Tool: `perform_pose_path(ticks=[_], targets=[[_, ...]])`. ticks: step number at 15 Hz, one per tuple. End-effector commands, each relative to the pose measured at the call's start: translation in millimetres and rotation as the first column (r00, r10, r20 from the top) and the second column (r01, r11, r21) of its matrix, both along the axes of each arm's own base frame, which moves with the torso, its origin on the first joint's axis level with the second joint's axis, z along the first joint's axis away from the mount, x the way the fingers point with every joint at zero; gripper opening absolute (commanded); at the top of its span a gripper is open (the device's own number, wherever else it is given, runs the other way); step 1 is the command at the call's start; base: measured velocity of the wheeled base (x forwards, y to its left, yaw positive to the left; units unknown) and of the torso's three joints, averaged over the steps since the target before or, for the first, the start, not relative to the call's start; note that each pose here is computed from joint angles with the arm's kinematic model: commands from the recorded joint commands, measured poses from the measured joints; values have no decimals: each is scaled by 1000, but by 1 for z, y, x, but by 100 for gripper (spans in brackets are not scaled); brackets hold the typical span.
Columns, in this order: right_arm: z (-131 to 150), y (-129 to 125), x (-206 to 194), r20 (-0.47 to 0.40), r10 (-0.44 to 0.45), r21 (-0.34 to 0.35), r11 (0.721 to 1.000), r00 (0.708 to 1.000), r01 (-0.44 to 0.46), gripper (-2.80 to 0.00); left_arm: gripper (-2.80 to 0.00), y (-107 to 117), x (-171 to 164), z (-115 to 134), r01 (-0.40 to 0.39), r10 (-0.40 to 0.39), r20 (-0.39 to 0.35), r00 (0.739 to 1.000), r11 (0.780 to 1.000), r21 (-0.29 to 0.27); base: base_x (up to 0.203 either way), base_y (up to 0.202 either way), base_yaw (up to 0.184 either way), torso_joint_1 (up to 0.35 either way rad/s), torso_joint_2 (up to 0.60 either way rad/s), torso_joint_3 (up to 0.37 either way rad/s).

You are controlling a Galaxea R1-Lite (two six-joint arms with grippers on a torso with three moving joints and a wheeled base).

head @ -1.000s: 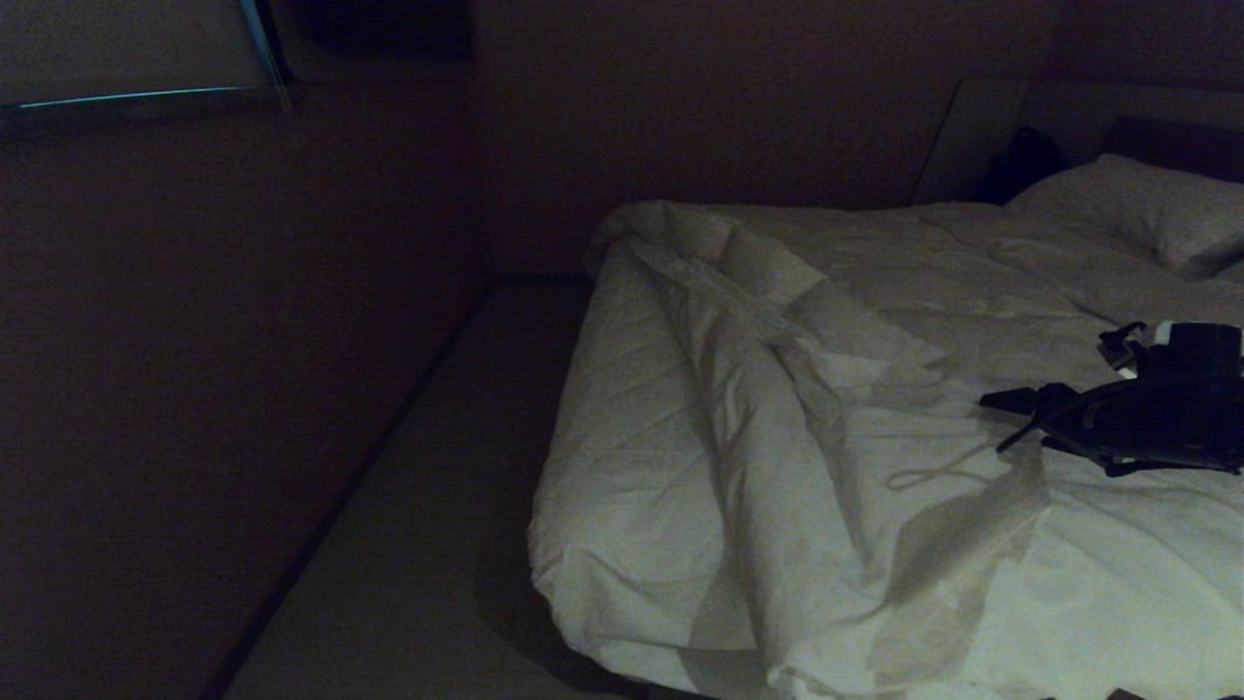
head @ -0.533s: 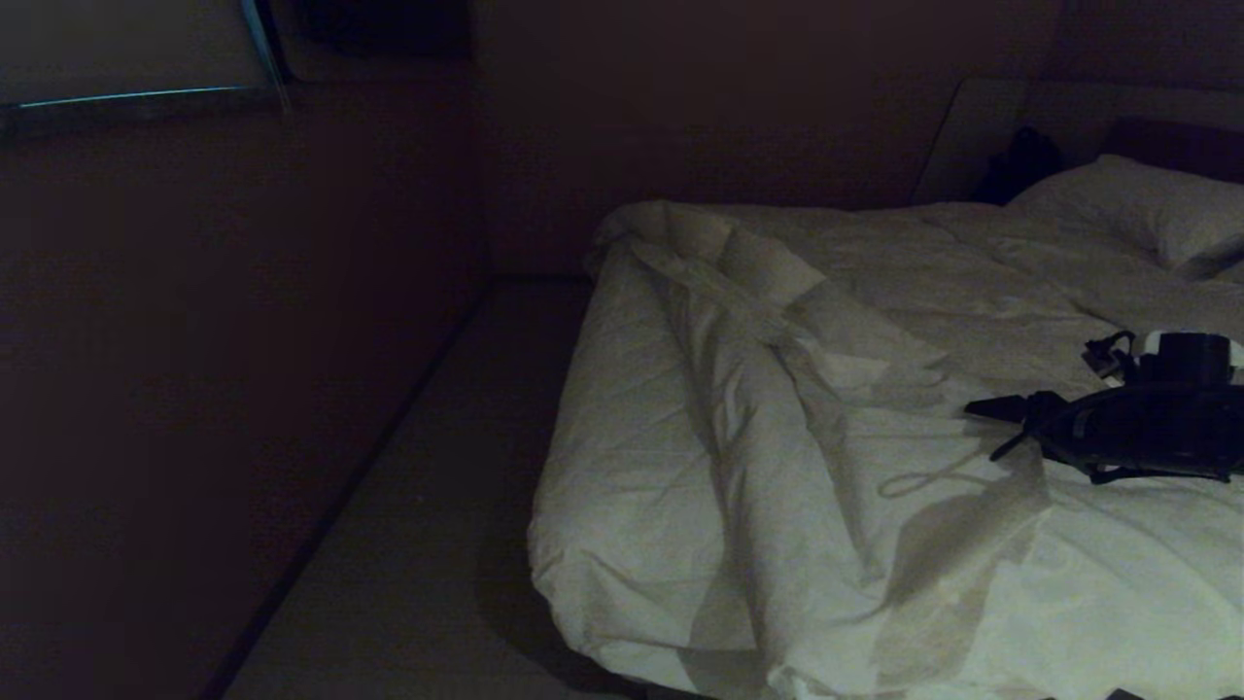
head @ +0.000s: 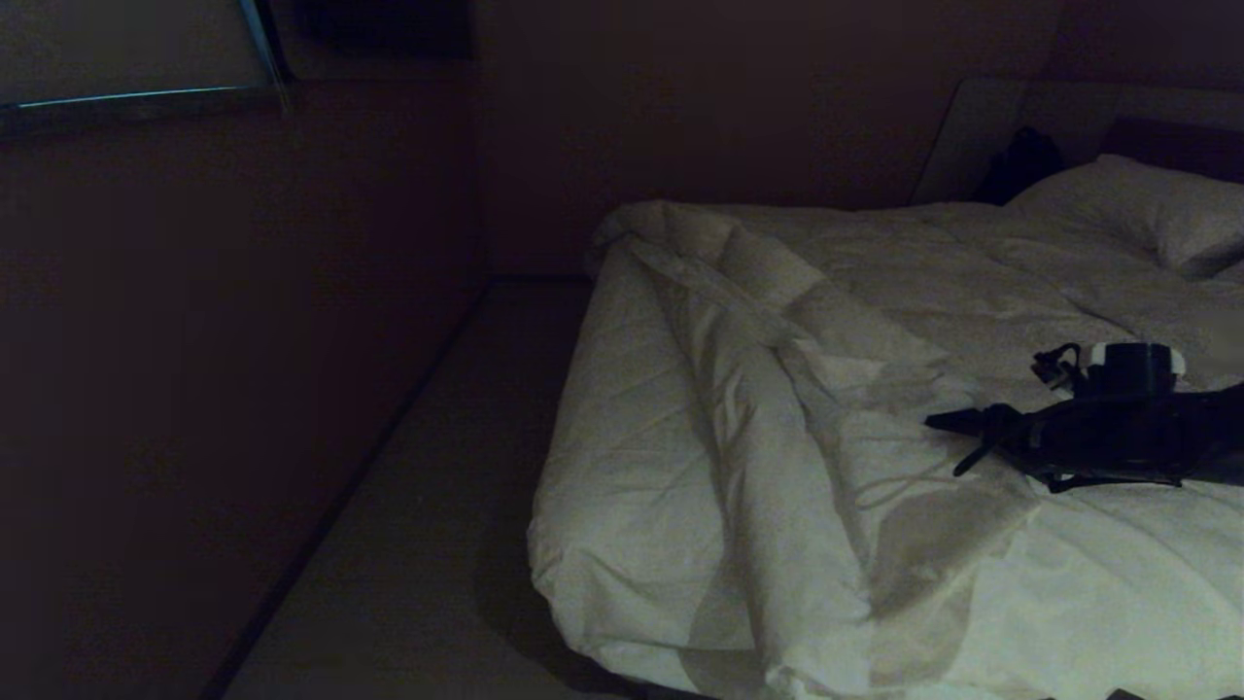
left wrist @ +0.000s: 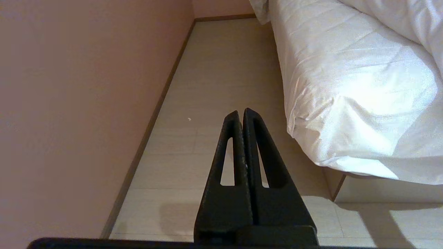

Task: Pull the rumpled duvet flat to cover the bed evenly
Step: Hold the folded corner of the quilt

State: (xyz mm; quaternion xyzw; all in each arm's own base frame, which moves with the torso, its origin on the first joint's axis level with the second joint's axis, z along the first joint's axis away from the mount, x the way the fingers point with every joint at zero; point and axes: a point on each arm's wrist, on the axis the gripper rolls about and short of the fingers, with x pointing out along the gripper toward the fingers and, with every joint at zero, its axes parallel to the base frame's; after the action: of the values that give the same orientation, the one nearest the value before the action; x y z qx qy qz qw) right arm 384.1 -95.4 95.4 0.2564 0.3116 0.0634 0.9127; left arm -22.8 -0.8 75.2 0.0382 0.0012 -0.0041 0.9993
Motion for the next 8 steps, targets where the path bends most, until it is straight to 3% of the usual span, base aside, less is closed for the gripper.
perform_pose_path(ticks=[1, 2, 3, 8], targets=[[-1, 3, 1, -2, 9, 3, 1000, 1000, -9, 0, -280, 0, 0, 0, 0, 0, 0, 1000, 1000, 0, 0, 0, 0, 0, 0, 0], [-1, 3, 1, -2, 9, 3, 1000, 1000, -9, 0, -280, 0, 0, 0, 0, 0, 0, 1000, 1000, 0, 0, 0, 0, 0, 0, 0], [-1, 3, 1, -2, 9, 3, 1000, 1000, -9, -280, -280, 0, 0, 0, 0, 0, 0, 1000, 1000, 0, 0, 0, 0, 0, 0, 0], [14, 10, -5, 26, 21, 0, 1000, 999, -21, -280, -280, 0, 0, 0, 0, 0, 0, 1000, 1000, 0, 0, 0, 0, 0, 0, 0]])
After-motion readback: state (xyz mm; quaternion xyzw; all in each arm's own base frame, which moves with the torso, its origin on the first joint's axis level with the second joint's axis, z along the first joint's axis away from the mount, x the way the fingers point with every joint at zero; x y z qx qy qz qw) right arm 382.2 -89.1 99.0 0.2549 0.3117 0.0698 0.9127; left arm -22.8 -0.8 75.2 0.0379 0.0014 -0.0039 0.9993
